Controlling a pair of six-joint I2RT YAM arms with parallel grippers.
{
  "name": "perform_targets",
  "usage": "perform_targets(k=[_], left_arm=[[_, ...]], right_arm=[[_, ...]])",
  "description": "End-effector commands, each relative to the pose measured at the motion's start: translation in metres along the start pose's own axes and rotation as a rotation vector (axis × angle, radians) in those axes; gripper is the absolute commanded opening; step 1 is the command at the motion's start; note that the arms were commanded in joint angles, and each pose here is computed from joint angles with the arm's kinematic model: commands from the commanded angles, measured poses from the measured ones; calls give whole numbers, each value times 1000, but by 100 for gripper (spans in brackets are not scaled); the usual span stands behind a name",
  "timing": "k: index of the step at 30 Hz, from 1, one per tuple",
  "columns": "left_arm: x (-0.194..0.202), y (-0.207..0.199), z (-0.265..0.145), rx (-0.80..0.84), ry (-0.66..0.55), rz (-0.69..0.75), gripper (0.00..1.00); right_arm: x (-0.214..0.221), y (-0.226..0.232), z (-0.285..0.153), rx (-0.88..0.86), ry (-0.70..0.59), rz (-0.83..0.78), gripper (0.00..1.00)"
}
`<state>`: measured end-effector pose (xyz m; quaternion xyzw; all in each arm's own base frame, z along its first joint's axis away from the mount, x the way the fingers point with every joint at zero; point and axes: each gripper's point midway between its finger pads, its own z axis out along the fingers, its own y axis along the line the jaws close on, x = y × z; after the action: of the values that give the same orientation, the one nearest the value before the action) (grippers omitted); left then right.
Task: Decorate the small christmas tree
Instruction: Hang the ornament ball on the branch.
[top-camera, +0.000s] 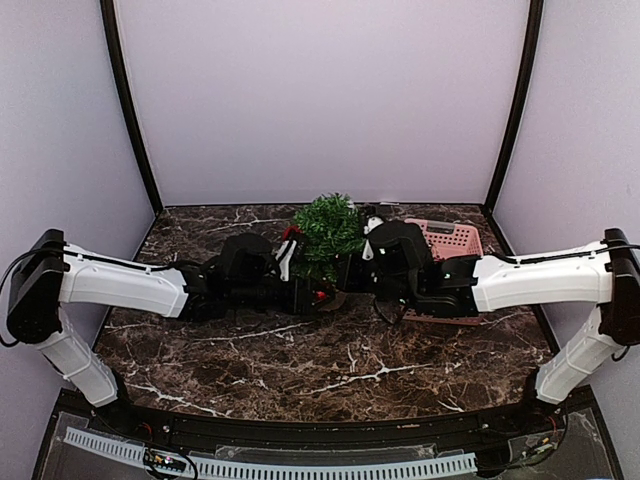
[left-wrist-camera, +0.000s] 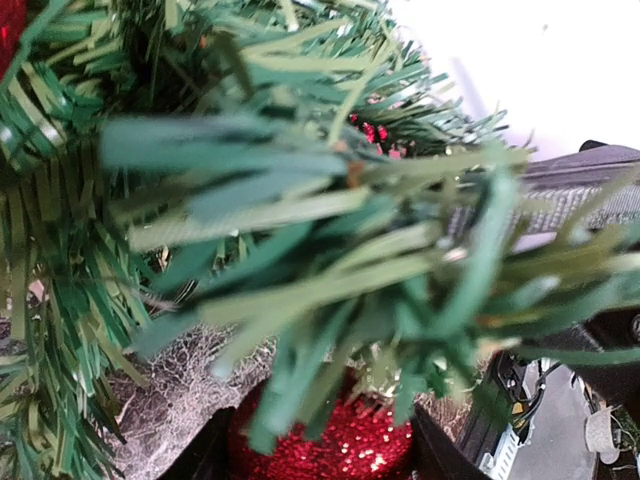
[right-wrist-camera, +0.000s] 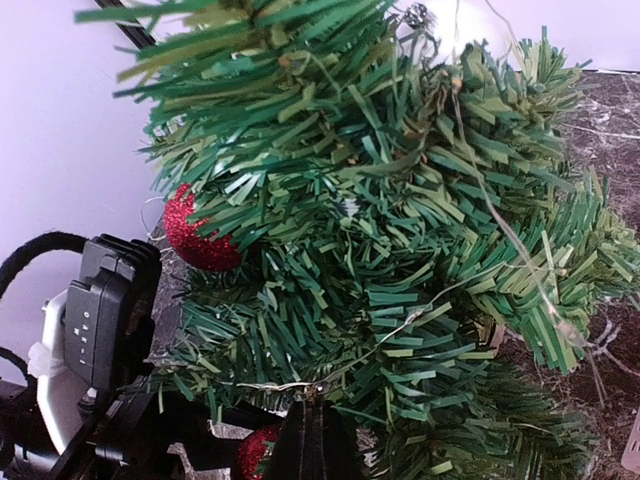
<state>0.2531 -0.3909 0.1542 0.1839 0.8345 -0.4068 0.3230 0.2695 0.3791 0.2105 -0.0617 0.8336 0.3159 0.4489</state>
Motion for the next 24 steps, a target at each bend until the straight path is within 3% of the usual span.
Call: perform_targets(k=[1, 24], left_arm=[[-6, 0, 2, 3, -13, -7, 43], [-13, 11, 18, -29, -43, 2, 44]], right_arm=[[-7, 6, 4, 12, -24, 3, 0], [-5, -8, 9, 79, -53, 8, 0]])
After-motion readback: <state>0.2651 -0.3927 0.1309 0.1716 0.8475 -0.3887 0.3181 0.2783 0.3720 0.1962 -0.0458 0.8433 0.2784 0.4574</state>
